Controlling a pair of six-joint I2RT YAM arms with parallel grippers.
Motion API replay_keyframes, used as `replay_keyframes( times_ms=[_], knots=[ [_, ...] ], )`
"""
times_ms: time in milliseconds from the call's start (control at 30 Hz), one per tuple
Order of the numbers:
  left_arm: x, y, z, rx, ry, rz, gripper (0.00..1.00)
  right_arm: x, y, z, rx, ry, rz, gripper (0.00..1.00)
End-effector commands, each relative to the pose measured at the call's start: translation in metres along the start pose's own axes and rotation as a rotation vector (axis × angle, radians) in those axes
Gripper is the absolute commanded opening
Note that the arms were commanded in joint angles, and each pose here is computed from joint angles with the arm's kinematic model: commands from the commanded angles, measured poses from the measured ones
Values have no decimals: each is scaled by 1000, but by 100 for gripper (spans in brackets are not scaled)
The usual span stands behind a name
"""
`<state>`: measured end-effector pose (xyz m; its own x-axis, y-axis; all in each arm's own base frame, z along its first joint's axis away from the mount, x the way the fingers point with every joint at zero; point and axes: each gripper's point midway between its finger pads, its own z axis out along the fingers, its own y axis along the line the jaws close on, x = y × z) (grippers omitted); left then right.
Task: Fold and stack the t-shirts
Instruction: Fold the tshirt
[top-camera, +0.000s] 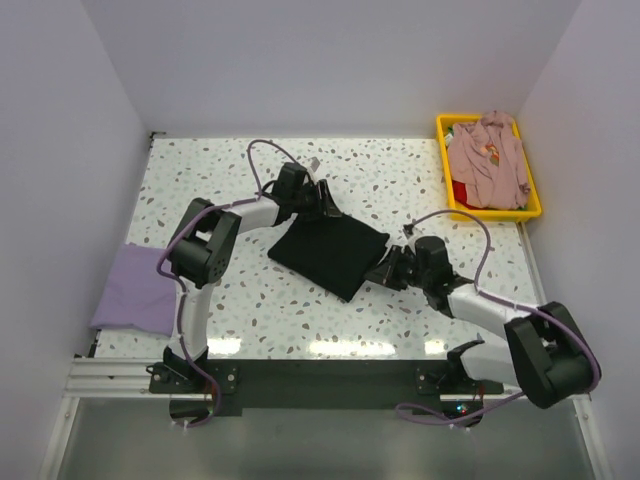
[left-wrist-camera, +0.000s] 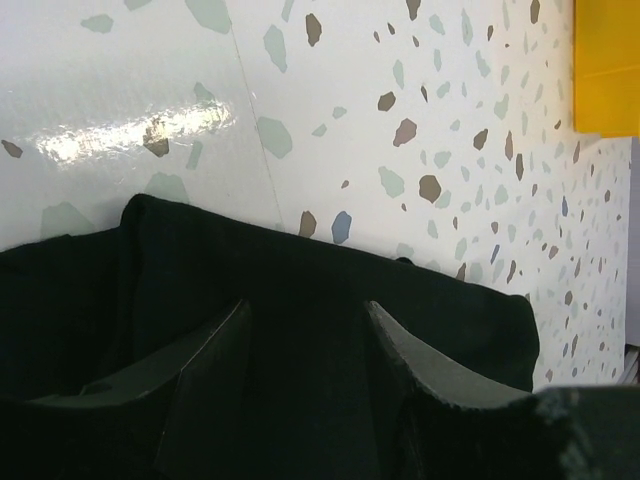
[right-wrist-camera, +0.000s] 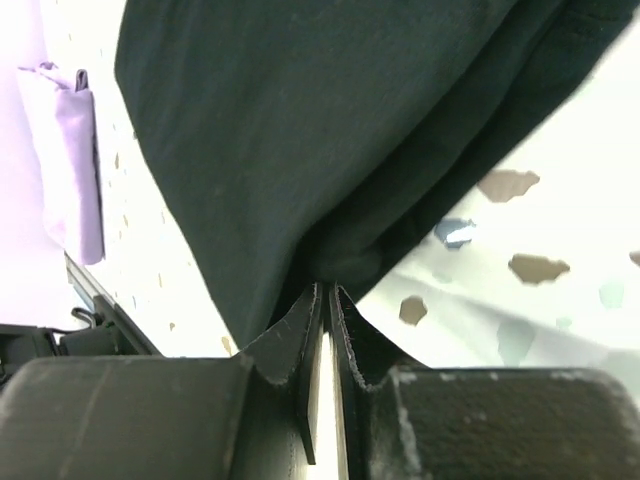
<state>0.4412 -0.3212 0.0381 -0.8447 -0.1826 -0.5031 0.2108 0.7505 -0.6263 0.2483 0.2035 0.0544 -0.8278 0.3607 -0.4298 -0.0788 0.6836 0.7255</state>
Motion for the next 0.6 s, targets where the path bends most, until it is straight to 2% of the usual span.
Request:
replay_keyframes(
  times_ms=[0,33,167,200,300,400,567],
  knots=[
    [0,-2,5,20,-3,-6,54,-5,4,-15,21,-41,-40,10],
    [0,-3,5,21,-4,-4,54,-10,6,-21,28,-62,-49,12],
    [-9,-10,-1,38,-27,11,55,-36,24,-57,61,-192,-99,34],
    [-10,-12,-1,46,-28,12,55,-40,28,-59,63,-198,-110,36],
    [-17,-19,-5,62,-43,14,55,-54,33,-55,101,-182,-135,36],
    [-31,-30,-13,96,-68,19,55,-65,40,-44,93,-179,-145,31],
    [-56,-45,-33,138,-120,22,56,-69,23,-13,150,-131,-124,29]
  ],
)
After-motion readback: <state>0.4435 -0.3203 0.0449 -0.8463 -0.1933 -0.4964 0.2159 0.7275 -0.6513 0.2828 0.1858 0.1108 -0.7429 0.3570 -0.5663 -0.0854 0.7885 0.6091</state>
